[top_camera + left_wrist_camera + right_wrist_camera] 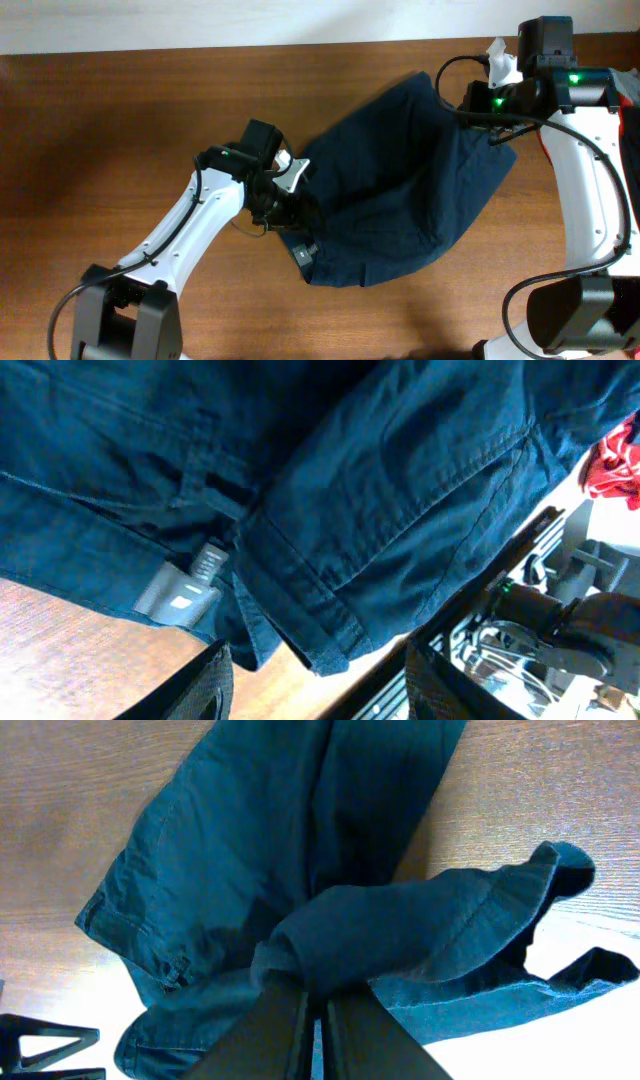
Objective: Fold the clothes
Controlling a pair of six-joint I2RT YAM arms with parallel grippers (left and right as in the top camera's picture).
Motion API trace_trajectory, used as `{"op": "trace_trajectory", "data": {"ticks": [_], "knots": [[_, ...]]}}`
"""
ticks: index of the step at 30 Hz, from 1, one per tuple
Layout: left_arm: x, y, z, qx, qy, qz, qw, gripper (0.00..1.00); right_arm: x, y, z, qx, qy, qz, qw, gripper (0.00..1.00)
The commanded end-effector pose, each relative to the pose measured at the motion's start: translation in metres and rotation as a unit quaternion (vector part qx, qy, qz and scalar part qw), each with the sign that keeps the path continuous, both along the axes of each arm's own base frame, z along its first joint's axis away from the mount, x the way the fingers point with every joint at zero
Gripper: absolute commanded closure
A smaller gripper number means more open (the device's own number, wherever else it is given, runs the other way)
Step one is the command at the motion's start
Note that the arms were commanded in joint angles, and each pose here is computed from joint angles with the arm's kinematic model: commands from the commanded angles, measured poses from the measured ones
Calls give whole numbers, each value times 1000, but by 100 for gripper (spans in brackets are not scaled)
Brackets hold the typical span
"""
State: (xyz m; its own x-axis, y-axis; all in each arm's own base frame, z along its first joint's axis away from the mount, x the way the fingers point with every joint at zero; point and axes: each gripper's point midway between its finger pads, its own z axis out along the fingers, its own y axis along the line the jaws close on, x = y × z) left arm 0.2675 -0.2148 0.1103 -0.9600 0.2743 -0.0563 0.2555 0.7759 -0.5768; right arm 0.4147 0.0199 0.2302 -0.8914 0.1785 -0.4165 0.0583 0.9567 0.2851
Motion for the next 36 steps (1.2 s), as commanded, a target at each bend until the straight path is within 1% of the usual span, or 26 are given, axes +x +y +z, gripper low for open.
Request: {"op": "trace_trajectory", "data": {"ticks": [1, 7, 8, 9, 11, 12, 16, 18, 21, 23, 25, 30, 33, 36], "knots": [[-14, -9, -4, -7, 24, 1, 1000, 46, -2, -2, 5, -3, -6, -5, 1000, 95], [-13, -15, -12, -5, 15, 3, 1000, 47, -2, -2, 5, -3, -6, -5, 1000, 94], [-12, -14, -14, 1, 13, 5, 1000, 53, -2, -2, 5, -3, -6, -5, 1000, 94], [-12, -13, -16, 4, 12, 7, 1000, 72, -2, -2, 5, -3, -6, -5, 1000, 94], [-12, -13, -17, 4, 13, 7, 1000, 96, -2, -2, 5, -3, -6, -5, 1000, 94], [-12, -13, -17, 4, 12, 7, 1000, 99, -2, -2, 5, -3, -6, -5, 1000, 94], [-12, -7, -10, 7, 22, 19, 1000, 99, 0, -6, 5, -14, -9, -13, 1000, 95], [-8, 5, 10, 7, 25, 38, 999, 99, 6, -6, 8, -14, -23, -12, 1000, 94], [6, 27, 34, 21, -8, 69, 997, 99, 16, -7, 14, -14, -47, -12, 999, 95], [16, 53, 44, 56, -42, 99, 993, 99, 23, -7, 19, -15, -64, -12, 998, 95], [20, 75, 48, 84, -58, 125, 987, 99, 30, -6, 24, -12, -82, -10, 997, 95], [21, 98, 41, 122, -54, 144, 980, 99, 51, 15, 33, 38, -124, 26, 991, 95], [26, 114, 30, 172, -61, 151, 972, 99, 64, 27, 22, 51, -126, 43, 990, 95], [35, 136, 18, 238, -70, 165, 955, 99, 80, 42, -11, 54, -104, 57, 991, 95]]}}
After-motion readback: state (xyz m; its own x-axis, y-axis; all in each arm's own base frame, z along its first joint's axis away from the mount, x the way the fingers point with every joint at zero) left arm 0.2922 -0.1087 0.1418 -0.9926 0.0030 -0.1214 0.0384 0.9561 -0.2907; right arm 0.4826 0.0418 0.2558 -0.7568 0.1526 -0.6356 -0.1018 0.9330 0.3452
